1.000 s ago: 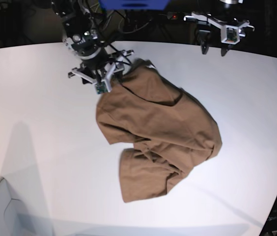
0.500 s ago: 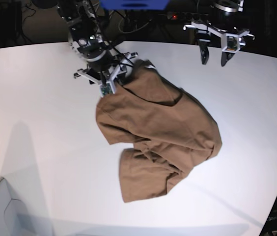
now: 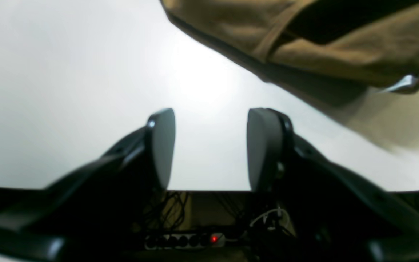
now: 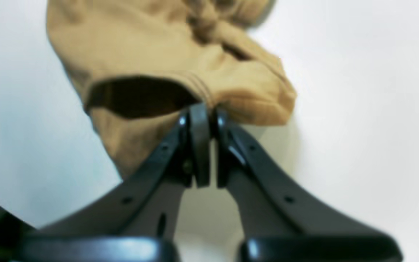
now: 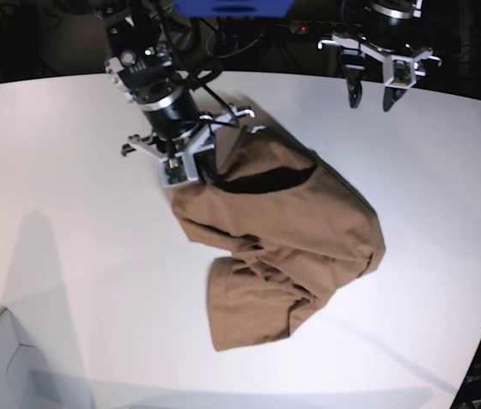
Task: Layout the t-shirt on the table in an organized manner, then fold the t-shirt properly
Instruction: 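Lower the right gripper and grasp the brown t-shirt's edge, then lower the left gripper and grasp the shirt's opposite edge, then lift the shirt with both grippers and shake it out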
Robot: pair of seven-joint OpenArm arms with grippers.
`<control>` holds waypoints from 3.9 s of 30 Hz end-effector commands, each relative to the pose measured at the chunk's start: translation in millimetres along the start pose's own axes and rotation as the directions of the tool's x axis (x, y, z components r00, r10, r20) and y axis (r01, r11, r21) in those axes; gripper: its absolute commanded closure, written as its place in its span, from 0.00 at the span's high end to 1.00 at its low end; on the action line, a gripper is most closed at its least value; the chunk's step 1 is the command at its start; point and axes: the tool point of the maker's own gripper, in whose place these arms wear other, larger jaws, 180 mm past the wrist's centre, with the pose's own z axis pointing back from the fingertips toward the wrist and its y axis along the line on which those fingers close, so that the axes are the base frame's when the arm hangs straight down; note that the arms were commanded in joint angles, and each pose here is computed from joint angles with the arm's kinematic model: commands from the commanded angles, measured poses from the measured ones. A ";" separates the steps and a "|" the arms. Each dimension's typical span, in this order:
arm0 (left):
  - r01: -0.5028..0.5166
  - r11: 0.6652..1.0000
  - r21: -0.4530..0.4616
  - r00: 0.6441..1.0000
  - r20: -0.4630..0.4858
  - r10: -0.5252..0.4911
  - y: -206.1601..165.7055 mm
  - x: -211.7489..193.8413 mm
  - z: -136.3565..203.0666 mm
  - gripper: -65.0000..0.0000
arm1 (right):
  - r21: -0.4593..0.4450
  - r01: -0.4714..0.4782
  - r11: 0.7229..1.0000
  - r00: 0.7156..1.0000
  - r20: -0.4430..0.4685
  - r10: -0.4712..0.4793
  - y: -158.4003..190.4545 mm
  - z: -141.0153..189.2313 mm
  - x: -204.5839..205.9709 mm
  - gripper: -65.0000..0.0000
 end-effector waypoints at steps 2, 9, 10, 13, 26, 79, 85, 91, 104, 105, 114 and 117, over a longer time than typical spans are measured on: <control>0.002 1.000 0.002 1.000 0.030 -0.002 0.5 7.7 2.3 0.48 | 0.009 0.016 1.000 0.999 0.051 -0.016 4.2 0.5 15.4 0.00; -0.021 0.996 -0.082 0.998 0.053 0.026 -30.1 12.5 -8.4 0.48 | 0.037 0.067 0.997 0.995 0.078 -0.069 21.5 -2.8 27.5 0.00; -0.022 0.995 -0.099 0.999 0.047 0.027 -37.1 9.3 -11.4 0.48 | 0.042 0.067 0.997 0.994 0.079 -0.070 23.5 -2.8 27.8 0.00; -0.030 0.993 -0.111 0.999 0.039 0.035 -42.6 2.8 -22.1 0.48 | 0.055 0.058 0.997 0.994 0.091 -0.063 27.5 -4.1 32.9 0.00; 0.021 0.996 0.084 0.971 0.235 -0.040 32.2 70.6 -53.7 0.48 | -0.202 0.005 0.979 0.999 0.038 0.002 -80.6 9.1 10.5 0.00; -0.132 0.991 -0.019 0.991 0.002 0.132 -48.6 107.6 -340.1 0.02 | -0.364 0.189 0.912 0.974 -0.048 -0.221 -158.1 27.2 -50.1 0.00; -0.314 0.949 0.026 0.939 0.158 0.307 3.8 155.6 -299.4 0.00 | -0.373 0.141 0.917 0.987 -0.017 -0.158 -175.4 25.9 -30.9 0.00; -0.381 0.923 -0.053 0.875 0.303 0.379 33.3 243.9 -236.5 0.00 | -0.425 0.155 0.892 0.988 0.081 -0.133 -203.5 30.2 6.8 0.00; -0.437 0.900 -0.003 0.807 0.441 0.393 86.7 283.0 -184.6 0.00 | -0.442 0.202 0.874 0.952 0.300 -0.069 -230.0 27.1 97.2 0.00; -0.430 0.903 -0.013 0.801 0.456 0.388 84.9 292.1 -182.5 0.00 | -0.438 0.205 0.875 0.943 0.327 -0.058 -230.5 27.2 109.6 0.00; -0.423 0.902 -0.087 0.764 0.502 0.406 75.1 355.3 -186.2 0.00 | -0.398 0.239 0.886 0.839 0.543 0.018 -237.8 30.8 224.2 0.00; -0.406 0.906 -0.120 0.769 0.490 0.410 62.6 375.9 -202.0 0.00 | -0.375 0.261 0.890 0.808 0.589 0.011 -243.6 27.9 265.9 0.00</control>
